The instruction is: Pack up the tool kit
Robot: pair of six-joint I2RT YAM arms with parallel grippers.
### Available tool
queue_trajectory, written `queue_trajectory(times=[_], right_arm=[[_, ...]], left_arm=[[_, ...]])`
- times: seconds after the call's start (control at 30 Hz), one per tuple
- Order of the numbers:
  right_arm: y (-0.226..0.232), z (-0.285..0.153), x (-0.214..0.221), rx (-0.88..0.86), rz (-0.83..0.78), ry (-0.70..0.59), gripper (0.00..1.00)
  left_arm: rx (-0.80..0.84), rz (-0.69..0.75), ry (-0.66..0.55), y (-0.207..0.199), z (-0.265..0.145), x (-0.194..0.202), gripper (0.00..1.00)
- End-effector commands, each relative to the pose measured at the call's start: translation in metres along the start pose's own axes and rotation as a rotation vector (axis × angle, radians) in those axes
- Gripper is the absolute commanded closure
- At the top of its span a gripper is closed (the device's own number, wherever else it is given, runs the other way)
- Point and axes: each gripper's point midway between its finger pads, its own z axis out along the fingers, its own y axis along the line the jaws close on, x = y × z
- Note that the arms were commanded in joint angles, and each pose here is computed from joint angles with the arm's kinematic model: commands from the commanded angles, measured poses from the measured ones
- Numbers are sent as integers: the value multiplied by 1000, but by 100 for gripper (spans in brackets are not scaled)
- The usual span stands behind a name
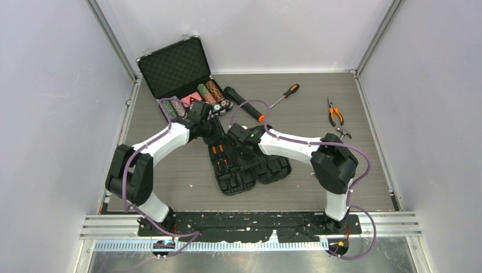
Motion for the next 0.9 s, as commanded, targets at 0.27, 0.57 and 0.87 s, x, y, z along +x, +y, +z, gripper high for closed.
queue_trajectory(times=[0.27,0.57,0.87], right_arm=[[2,-64,-36,-65,67,-203,62],[13,-38,-18,-131,95,-139,69],[12,-15,-7,-131,100,-101,72]], left_arm=[[44,53,12,-35,20,-11,63],[-48,74,66,-25,44,-6,70],[-148,109,106,-5,55,5,75]])
